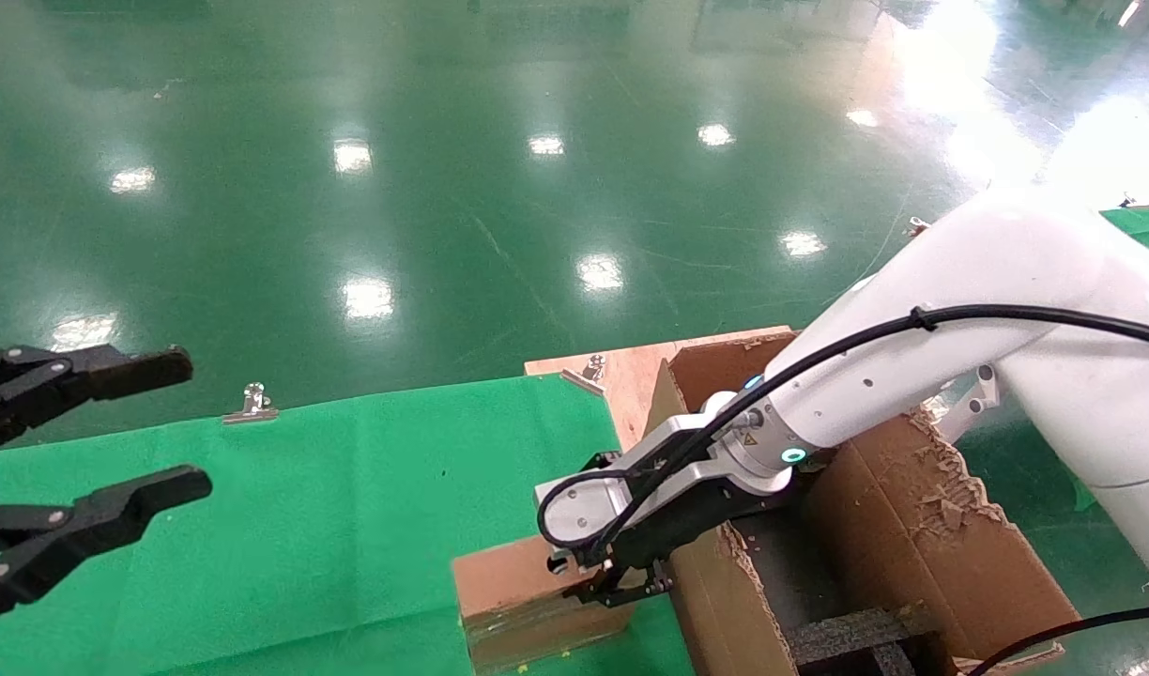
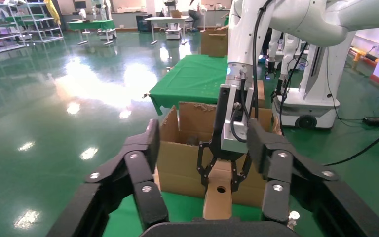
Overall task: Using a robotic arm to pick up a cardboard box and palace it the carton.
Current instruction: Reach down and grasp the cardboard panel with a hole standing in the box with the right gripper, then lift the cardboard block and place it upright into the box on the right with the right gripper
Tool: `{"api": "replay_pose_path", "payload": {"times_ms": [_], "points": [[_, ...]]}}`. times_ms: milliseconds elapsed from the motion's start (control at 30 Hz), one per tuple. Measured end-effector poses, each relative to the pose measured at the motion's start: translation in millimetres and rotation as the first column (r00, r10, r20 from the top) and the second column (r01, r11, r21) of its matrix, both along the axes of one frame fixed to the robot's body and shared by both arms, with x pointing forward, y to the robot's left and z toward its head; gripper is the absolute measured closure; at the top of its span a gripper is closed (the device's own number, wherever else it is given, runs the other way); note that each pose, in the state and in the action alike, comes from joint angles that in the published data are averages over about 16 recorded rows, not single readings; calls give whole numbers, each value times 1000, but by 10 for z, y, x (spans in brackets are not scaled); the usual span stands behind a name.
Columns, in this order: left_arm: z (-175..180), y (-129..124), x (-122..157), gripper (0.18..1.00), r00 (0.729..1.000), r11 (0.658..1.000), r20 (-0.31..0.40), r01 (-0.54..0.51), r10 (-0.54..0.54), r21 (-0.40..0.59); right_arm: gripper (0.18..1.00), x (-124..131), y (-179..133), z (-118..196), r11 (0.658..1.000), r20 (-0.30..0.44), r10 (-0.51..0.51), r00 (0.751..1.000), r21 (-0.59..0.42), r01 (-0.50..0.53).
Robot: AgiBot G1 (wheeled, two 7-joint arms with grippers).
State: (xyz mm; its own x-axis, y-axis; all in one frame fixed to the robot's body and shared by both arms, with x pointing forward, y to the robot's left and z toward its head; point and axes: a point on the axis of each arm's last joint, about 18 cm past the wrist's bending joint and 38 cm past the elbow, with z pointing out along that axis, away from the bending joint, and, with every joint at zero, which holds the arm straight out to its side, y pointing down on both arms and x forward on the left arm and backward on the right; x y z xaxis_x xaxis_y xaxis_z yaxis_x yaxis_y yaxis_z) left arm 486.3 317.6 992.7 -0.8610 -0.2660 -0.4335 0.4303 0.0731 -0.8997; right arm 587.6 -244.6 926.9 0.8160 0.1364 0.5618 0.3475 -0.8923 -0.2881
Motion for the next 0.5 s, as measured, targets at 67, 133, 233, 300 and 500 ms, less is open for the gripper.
{"api": "replay_pose_path", "payload": {"times_ms": [67, 133, 233, 300, 500], "points": [[0, 0, 0, 610, 1000, 1000, 0, 0, 0, 0, 638, 0, 0, 1, 1000, 0, 0, 1000, 0, 0], [0, 0, 0, 557, 1000, 1000, 0, 0, 0, 0, 679, -1, 1, 8, 1000, 1, 2, 1000, 1, -2], [0, 0, 0, 487, 1000, 1000, 0, 0, 0, 0, 746, -3, -2, 47, 1000, 6, 7, 1000, 3, -7], [0, 0, 0, 445, 1000, 1000, 0, 0, 0, 0, 772, -3, -6, 97, 1000, 13, 13, 1000, 4, -13], [0, 0, 0, 329, 1000, 1000, 0, 0, 0, 0, 839, -6, -39, 385, 999, 53, 48, 997, 10, -48]]}}
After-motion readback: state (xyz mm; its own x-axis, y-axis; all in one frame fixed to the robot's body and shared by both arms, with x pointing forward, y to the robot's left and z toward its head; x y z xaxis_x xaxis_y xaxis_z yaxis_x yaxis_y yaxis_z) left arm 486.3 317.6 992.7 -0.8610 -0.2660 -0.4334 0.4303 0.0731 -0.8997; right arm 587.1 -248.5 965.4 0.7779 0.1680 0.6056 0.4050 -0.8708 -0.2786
